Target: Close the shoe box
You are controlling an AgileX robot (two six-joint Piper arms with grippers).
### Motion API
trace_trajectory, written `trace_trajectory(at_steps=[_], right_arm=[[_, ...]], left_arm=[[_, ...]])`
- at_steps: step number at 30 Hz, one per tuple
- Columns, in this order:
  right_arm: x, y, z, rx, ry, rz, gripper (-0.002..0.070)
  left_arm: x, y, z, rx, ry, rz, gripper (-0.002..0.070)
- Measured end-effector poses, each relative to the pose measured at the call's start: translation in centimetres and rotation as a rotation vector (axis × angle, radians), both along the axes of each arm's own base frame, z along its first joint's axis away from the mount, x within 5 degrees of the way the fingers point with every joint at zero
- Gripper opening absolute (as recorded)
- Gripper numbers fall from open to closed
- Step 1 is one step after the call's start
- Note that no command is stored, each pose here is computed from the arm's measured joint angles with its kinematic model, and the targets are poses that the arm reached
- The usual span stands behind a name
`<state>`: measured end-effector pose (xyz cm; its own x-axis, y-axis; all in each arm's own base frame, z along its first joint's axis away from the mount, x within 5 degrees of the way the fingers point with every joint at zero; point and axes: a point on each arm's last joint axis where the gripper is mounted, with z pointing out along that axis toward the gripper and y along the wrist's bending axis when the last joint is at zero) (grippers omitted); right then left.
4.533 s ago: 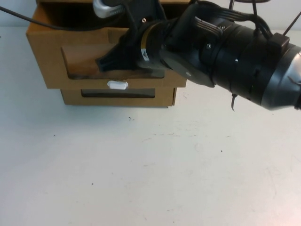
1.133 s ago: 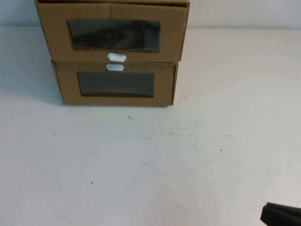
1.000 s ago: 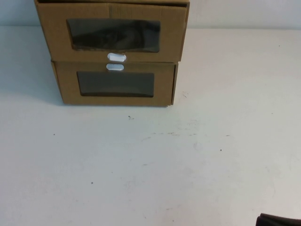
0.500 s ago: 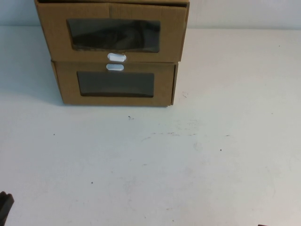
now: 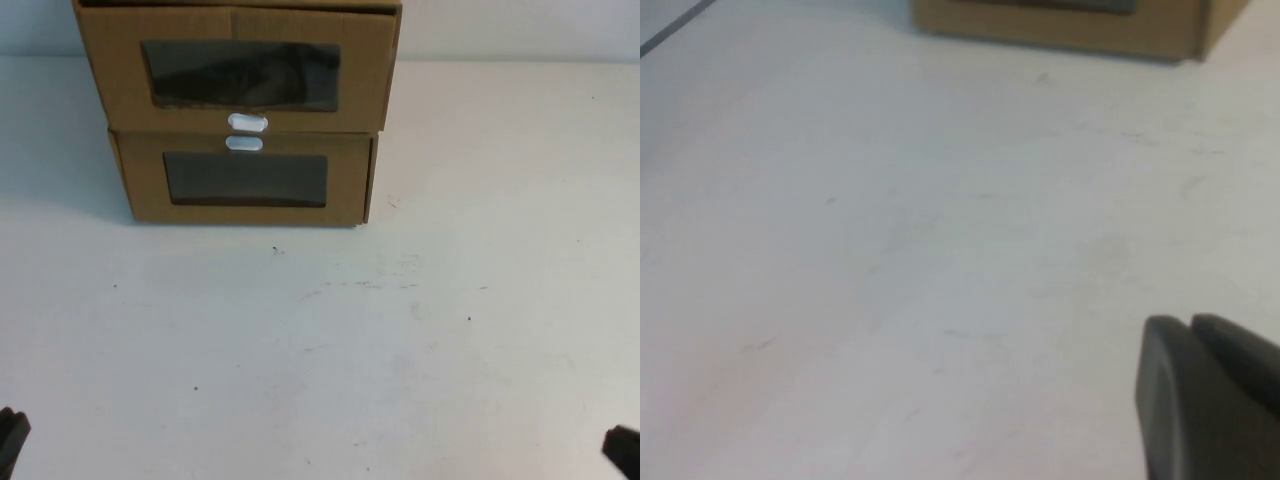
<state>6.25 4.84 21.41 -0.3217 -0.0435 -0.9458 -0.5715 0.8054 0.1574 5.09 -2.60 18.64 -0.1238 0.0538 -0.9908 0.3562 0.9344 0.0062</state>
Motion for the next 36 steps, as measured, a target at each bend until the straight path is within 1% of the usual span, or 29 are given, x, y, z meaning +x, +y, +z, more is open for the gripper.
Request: trace_trajectory(at_steps=[7,9,12,15,20,26,31,36], right_arm=[[0.3,-3.6,0.6,0.038,-0.086,-0.458,-0.0011],[-0.2,-4.4,0.7,0.045,-0.112,-0.559,-0.0011],[-1.1,-5.1,0.6,0.054,-0.144,-0.648,-0.0011],[-1.2,-5.3,0.0,0.041,-0.153,-0.677,-0.0011],[-1.0,-5.2,-0.7,0.037,-0.158,-0.673,-0.0011],[-1.0,-5.2,-0.5,0.001,-0.207,-0.663,-0.0011],[-1.0,-4.6,-0.7,-0.083,-0.23,-0.574,-0.0011],[-0.7,-4.3,-2.3,-0.076,-0.236,-0.544,-0.0011]], left_arm=[[0.0,0.0,0.0,0.0,0.0,0.0,-0.0002],[0.0,0.0,0.0,0.0,0.0,0.0,-0.0002],[0.0,0.0,0.0,0.0,0.0,0.0,-0.0002],[0.0,0.0,0.0,0.0,-0.001,0.0,-0.0002],[0.0,0.0,0.0,0.0,-0.001,0.0,-0.0002],[0.0,0.0,0.0,0.0,-0.001,0.0,-0.0002],[0.0,0.0,0.0,0.0,-0.001,0.0,-0.0002],[0.0,0.0,0.0,0.0,-0.001,0.0,-0.0002]])
